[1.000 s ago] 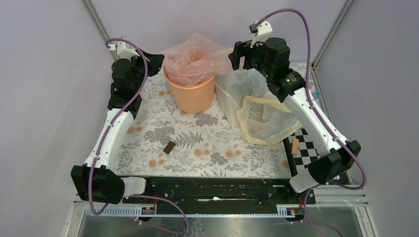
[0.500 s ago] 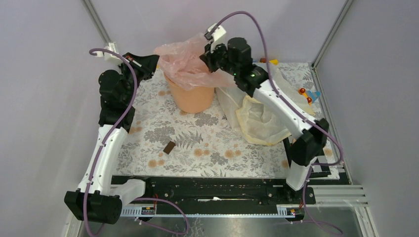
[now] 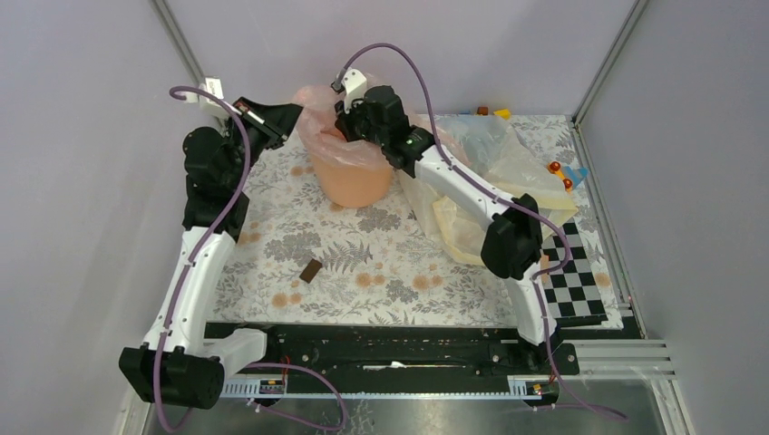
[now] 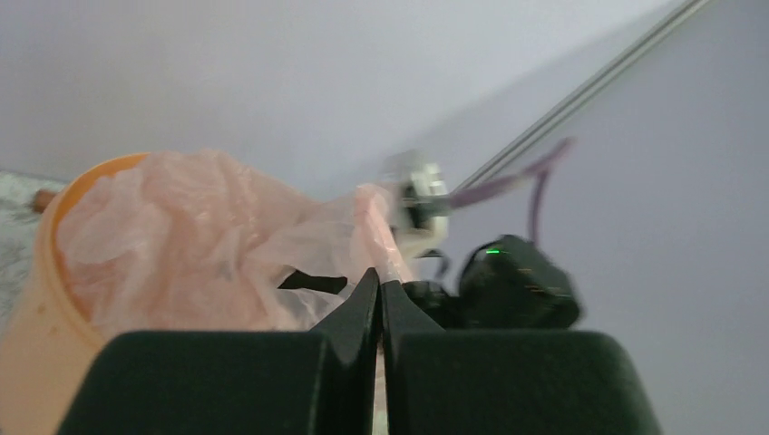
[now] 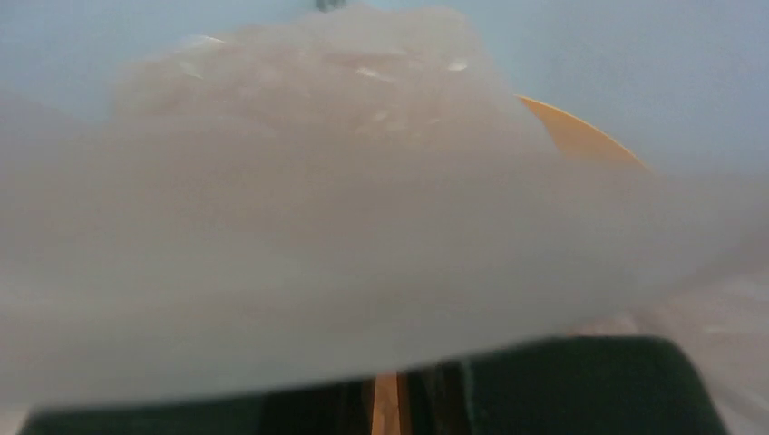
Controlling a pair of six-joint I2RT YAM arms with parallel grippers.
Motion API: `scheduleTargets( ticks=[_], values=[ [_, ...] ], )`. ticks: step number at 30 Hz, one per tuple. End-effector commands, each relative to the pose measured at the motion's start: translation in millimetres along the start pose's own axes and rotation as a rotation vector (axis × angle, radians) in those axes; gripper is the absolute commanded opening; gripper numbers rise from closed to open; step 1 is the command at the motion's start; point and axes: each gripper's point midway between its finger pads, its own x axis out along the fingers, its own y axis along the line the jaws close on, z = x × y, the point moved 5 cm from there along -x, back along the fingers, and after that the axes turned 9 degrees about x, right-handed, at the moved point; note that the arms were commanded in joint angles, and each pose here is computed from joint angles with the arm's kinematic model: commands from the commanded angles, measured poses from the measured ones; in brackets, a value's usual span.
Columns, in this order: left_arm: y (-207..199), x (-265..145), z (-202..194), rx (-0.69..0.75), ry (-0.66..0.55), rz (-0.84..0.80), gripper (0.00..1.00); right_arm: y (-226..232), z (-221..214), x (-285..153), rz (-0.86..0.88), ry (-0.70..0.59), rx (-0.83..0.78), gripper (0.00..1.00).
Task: Put the trash bags into the trash bin
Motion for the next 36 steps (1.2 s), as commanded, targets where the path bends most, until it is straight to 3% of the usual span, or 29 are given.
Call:
scheduleTargets(
  ticks=[1, 10, 18, 23, 26, 31, 36],
  values=[
    [-66, -19, 57, 0.038, -0.115, -0.206, 0.0, -41, 11, 4, -0.236, -0.046, 0.036, 0.16],
    [-119, -51, 104, 0.079, -0.229, -0.33, 0.0, -69, 10, -7, -0.377, -0.03, 0.065, 0.15],
    [-118, -46, 110, 0.106, -0.216, -0.289, 0.0, -96, 51, -43, -0.639, -0.098, 0.005, 0.16],
    [-88, -27, 101, 0.122, -0.204, -0.152, 0.0, -99, 70, -70, -0.711, -0.104, -0.044, 0.16],
    [-62, -12, 88, 0.114, -0.188, -0.065, 0.0, -92, 82, -84, -0.666, -0.095, -0.077, 0.19],
    [-29, 3, 68, 0.106, -0.161, 0.038, 0.0, -65, 82, -101, -0.469, 0.012, -0.098, 0.38],
    [-9, 14, 49, 0.088, -0.106, 0.079, 0.0, -38, 81, -124, -0.297, 0.039, -0.07, 0.46]
  ],
)
